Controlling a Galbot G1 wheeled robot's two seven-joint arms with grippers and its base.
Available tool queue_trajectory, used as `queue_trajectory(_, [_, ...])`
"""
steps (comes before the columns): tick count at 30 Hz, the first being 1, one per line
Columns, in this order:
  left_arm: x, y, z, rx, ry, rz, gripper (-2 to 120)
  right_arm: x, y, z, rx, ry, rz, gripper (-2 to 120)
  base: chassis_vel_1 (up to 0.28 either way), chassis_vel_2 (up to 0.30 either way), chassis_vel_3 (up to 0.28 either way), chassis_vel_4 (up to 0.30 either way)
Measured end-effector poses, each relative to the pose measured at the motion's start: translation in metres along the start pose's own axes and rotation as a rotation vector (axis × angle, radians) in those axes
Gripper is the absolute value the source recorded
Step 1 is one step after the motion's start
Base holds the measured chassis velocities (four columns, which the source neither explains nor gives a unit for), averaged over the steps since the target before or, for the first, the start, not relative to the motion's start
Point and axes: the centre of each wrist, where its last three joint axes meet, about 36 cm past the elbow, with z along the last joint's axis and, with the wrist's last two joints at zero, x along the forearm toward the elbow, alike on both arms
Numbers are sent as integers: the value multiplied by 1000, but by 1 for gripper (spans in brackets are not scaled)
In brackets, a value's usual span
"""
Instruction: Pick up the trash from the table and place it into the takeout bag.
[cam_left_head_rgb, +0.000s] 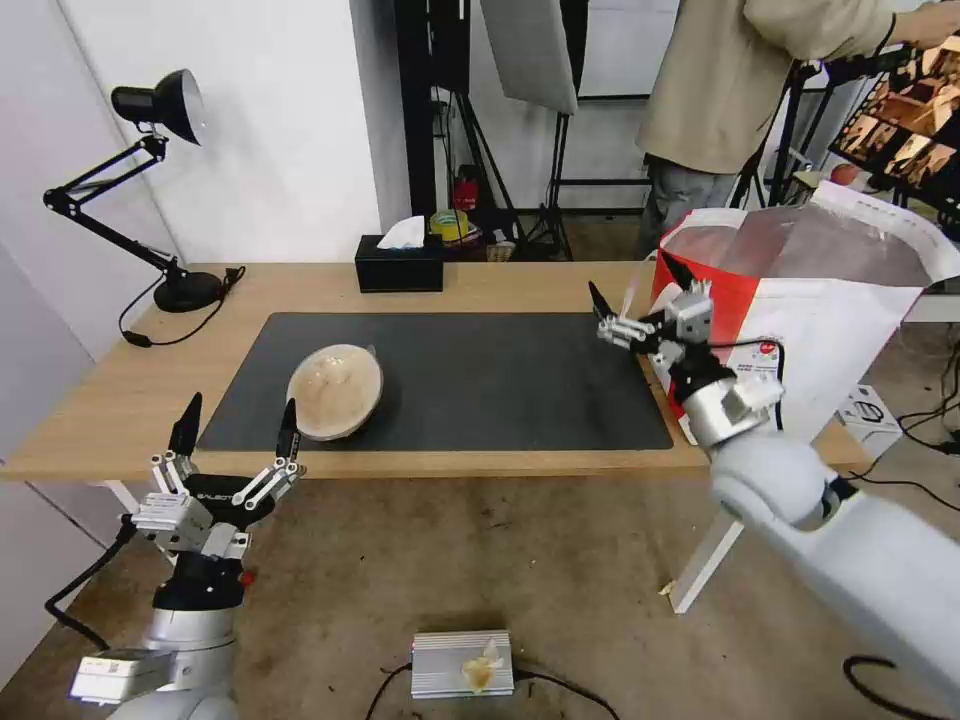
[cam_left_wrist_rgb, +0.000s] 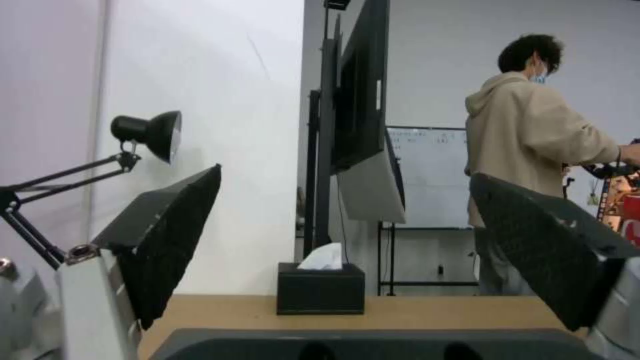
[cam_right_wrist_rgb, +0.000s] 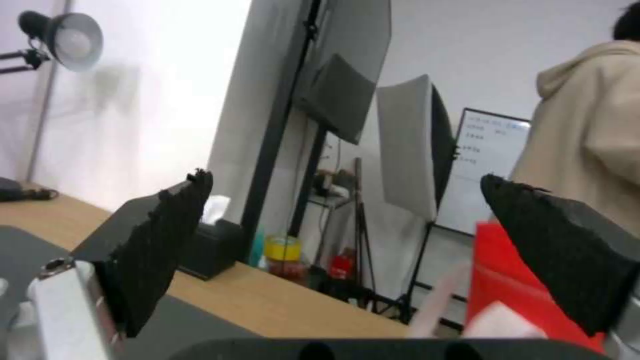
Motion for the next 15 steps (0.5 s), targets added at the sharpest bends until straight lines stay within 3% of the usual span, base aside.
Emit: queue_trajectory(15, [1, 6, -1, -32, 0, -2, 100, 48, 15, -12, -20, -2, 34, 100, 0, 0, 0, 0])
